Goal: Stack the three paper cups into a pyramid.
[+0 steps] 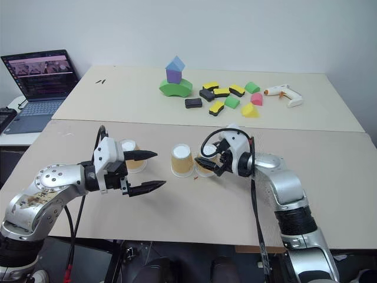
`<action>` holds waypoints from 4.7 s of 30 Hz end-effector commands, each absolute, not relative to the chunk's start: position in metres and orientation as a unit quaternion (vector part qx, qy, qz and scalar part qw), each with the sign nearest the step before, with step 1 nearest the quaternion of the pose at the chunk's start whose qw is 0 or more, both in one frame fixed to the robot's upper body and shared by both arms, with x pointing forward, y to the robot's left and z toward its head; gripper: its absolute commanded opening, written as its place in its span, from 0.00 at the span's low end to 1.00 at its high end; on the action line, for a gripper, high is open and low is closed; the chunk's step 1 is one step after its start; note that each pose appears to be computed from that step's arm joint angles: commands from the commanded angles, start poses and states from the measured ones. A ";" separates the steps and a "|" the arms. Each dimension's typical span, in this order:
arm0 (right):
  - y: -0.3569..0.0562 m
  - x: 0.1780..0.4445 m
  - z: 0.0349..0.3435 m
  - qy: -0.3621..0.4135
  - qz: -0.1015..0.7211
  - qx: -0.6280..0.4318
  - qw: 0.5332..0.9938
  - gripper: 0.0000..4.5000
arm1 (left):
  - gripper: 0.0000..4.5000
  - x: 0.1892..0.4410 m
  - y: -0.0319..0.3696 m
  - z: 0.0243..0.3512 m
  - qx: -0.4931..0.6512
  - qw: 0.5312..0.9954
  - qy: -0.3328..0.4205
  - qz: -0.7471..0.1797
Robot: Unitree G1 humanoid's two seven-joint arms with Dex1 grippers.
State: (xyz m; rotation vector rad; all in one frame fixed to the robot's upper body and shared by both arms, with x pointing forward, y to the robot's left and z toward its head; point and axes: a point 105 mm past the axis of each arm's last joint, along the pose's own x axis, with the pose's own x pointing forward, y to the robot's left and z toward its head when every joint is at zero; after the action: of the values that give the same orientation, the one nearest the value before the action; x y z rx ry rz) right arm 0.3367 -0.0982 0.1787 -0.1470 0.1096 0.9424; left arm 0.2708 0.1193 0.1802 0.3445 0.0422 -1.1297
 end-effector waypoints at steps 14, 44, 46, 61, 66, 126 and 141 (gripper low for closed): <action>-0.133 0.313 0.234 0.016 0.478 -0.176 0.861 0.99 | 1.00 0.313 0.142 0.226 0.088 0.965 -0.120 -0.215; -0.153 0.311 0.273 -0.022 0.486 -0.189 0.853 0.99 | 1.00 0.297 0.159 0.159 0.120 0.989 -0.009 -0.084; -0.155 0.312 0.270 -0.016 0.483 -0.190 0.855 0.99 | 1.00 0.298 0.160 0.161 0.134 0.988 -0.015 -0.081; -0.158 0.308 0.255 0.004 0.486 -0.190 0.853 0.99 | 1.00 0.308 0.163 0.139 0.133 0.988 0.015 -0.079; -0.159 0.305 0.246 0.016 0.486 -0.193 0.852 0.99 | 1.00 0.317 0.166 0.135 0.137 0.987 0.012 -0.080; -0.172 0.317 0.224 0.029 0.419 -0.169 0.892 1.00 | 0.76 0.417 0.131 0.277 0.157 0.905 -0.100 -0.381; -0.183 0.310 0.208 0.028 0.368 -0.150 0.917 1.00 | 0.76 0.372 0.040 0.278 0.173 0.721 -0.063 -0.668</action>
State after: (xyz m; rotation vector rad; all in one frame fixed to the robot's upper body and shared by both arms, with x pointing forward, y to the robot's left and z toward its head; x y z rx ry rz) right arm 0.3129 -0.1813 0.1894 -0.2809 0.1403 0.7842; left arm 0.3759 0.0471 0.2553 0.3699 -0.0662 -1.4486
